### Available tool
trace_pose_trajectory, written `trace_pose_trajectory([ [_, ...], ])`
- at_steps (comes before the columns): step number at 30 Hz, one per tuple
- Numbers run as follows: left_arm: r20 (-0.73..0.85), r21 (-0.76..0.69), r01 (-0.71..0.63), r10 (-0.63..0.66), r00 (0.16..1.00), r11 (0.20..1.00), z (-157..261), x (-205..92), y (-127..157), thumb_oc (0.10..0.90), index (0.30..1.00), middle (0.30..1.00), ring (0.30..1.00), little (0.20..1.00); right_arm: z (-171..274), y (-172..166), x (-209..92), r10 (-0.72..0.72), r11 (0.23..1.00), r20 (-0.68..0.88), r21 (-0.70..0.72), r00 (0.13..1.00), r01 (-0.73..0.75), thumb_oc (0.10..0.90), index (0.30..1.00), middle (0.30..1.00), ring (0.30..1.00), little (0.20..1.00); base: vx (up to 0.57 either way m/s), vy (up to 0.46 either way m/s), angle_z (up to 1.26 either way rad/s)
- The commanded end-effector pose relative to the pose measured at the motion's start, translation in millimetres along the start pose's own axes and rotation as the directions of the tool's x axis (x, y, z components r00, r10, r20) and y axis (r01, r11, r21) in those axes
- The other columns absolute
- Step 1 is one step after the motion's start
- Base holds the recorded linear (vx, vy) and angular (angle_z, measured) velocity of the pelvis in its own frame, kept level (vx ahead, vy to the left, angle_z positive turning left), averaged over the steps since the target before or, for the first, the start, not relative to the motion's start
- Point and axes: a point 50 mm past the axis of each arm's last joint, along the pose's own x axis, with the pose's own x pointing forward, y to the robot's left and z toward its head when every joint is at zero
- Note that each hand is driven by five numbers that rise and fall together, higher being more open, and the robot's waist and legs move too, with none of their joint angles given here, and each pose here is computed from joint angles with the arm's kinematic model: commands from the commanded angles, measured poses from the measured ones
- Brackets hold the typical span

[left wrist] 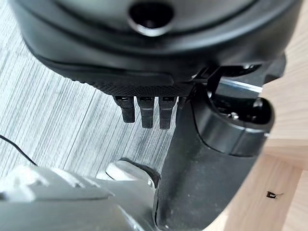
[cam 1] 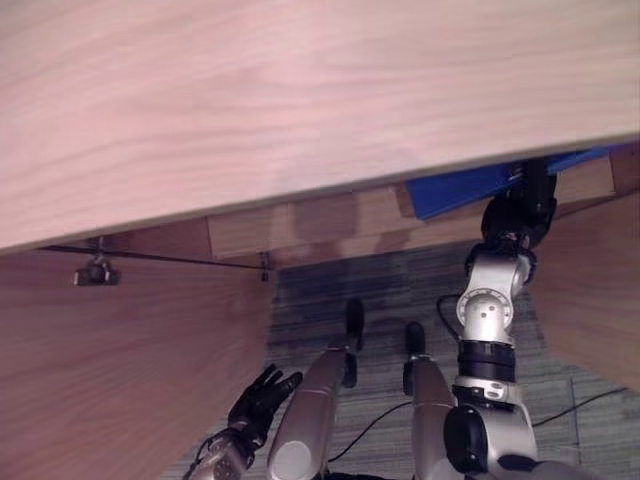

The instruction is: Put the empty folder in the office cabinet

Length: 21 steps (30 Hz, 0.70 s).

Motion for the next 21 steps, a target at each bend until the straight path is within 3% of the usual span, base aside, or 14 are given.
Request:
trace_pose_trajectory([
  [1, 0.000, 0.052, -0.089, 0.089, 0.996, 0.995, 1, -12, 30, 0.800, 0.900, 0.900, 0.900, 0.900, 52, 76, -13, 0.307, 0.937, 0.283, 0.074, 0.908, -0.340, 0.400, 0.300, 0.300, 0.300, 0.300, -0.02, -0.034, -0.06],
  [12, -0.041, 0.096, -0.144, 0.148, 0.988, 0.985, -7, -18, 43, 0.800, 0.900, 0.900, 0.900, 0.900, 61, 115, -14, 0.394, 0.899, 0.337, 0.053, 0.855, -0.435, 0.400, 0.300, 0.300, 0.300, 0.300, -0.01, -0.022, -0.04],
  [21, -0.042, 0.099, -0.190, 0.194, 0.980, 0.977, -10, -24, 54, 0.800, 0.900, 0.900, 0.900, 0.900, 54, 132, -1, 0.462, 0.883, 0.287, -0.069, 0.839, -0.463, 0.400, 0.300, 0.300, 0.300, 0.300, 0.02, -0.001, -0.01],
])
